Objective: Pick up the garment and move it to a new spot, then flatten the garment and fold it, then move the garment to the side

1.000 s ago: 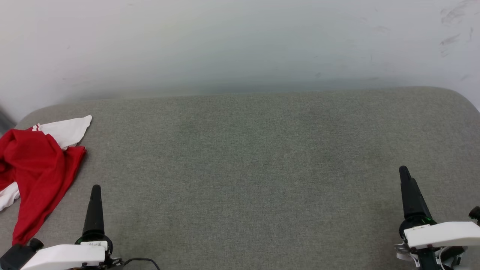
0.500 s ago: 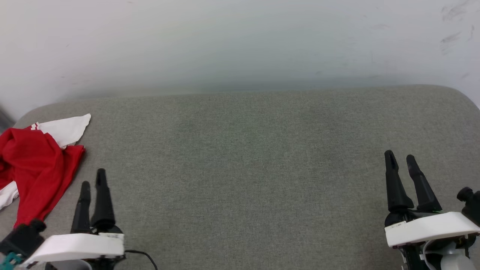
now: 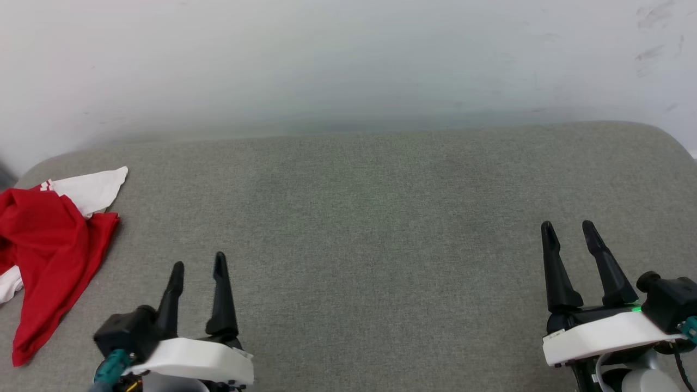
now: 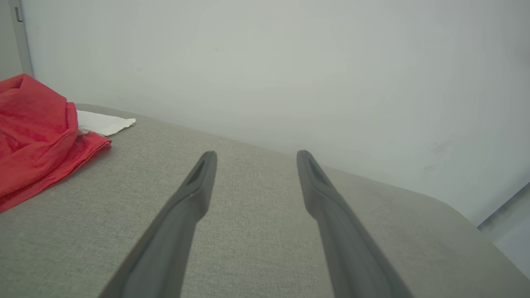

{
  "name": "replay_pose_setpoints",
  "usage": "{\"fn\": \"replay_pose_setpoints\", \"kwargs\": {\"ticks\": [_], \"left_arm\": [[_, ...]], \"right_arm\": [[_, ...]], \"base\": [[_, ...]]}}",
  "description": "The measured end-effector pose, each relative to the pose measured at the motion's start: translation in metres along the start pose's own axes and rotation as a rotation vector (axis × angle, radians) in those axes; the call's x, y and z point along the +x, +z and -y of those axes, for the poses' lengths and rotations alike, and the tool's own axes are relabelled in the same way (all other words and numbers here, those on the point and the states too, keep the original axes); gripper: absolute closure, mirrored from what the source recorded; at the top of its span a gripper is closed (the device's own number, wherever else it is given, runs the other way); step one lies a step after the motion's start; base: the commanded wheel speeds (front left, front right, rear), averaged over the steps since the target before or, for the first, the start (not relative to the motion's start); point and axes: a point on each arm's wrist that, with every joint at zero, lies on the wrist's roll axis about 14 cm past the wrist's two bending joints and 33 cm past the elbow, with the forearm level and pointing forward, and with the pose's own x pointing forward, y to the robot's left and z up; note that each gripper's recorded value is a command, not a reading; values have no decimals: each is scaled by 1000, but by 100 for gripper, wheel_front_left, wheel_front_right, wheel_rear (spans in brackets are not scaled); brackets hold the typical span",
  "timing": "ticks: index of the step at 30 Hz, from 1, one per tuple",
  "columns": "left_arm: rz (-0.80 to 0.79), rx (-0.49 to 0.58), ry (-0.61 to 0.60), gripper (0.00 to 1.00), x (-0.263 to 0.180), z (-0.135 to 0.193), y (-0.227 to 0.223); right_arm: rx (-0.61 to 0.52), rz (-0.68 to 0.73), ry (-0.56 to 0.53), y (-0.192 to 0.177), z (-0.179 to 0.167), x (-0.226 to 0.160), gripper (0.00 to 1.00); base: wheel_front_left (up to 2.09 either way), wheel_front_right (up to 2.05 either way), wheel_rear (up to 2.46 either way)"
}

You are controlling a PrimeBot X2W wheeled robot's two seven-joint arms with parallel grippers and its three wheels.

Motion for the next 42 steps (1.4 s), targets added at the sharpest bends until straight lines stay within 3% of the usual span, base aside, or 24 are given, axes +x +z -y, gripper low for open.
{"fn": "replay_pose_setpoints", "kwargs": {"ticks": [11, 22, 35, 42], "left_arm": [[-20, 166, -61, 0, -6, 25, -12], [28, 172, -134, 0, -8, 42, -4], [59, 114, -166, 0, -13, 34, 0], [56, 175, -198, 0, -16, 33, -4]], "right_arm": [[-164, -17, 16, -6, 0, -5, 0], [-272, -10, 47, -6, -7, -7, 0], [-153, 20, 7, -3, 2, -12, 0], [-141, 17, -3, -6, 5, -15, 0]], "base": [[0, 0, 0], [0, 0, 0], [0, 0, 0], [0, 0, 0]]}}
